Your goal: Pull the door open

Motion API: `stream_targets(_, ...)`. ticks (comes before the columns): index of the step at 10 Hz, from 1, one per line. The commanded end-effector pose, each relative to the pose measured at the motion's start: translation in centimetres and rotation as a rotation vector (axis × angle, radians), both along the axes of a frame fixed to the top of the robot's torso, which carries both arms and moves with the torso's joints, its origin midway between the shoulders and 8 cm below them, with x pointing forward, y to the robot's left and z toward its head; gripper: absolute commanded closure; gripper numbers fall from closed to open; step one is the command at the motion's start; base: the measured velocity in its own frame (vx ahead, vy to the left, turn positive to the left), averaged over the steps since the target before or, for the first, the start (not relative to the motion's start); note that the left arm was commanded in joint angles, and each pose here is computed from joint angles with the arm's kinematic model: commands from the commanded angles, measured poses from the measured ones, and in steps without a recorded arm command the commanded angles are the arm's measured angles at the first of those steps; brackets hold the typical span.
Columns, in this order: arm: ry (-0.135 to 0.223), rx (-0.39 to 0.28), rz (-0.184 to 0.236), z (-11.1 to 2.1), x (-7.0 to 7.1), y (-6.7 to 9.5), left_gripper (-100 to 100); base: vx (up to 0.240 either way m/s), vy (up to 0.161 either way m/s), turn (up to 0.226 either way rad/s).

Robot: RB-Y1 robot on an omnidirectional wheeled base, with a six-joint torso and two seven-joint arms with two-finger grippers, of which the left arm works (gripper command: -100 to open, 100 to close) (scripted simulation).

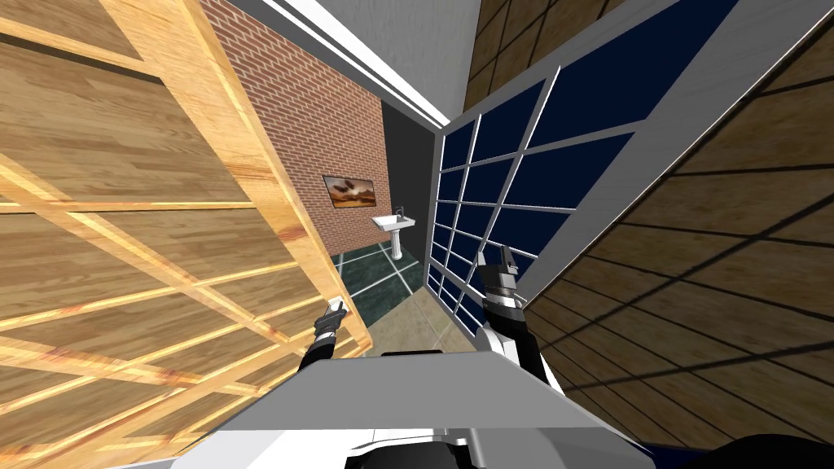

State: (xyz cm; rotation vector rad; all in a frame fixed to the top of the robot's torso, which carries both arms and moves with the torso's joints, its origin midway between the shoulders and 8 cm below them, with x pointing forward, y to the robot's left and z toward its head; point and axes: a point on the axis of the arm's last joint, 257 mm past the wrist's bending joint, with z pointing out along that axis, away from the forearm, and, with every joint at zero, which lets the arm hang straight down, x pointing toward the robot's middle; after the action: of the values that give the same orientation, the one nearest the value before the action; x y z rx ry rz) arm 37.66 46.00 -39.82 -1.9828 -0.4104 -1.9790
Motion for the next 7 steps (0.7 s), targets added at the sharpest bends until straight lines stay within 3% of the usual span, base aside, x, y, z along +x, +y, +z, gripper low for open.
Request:
stream_targets(1,0.0,-0.001,0.0,0.0,0.0,-0.1,100,0.0,0.0,0.0)
stream_targets(7,-0.004,-0.008,-0.094,0.1,0.0,-2.1,100,-0.183,0.013,-0.073)
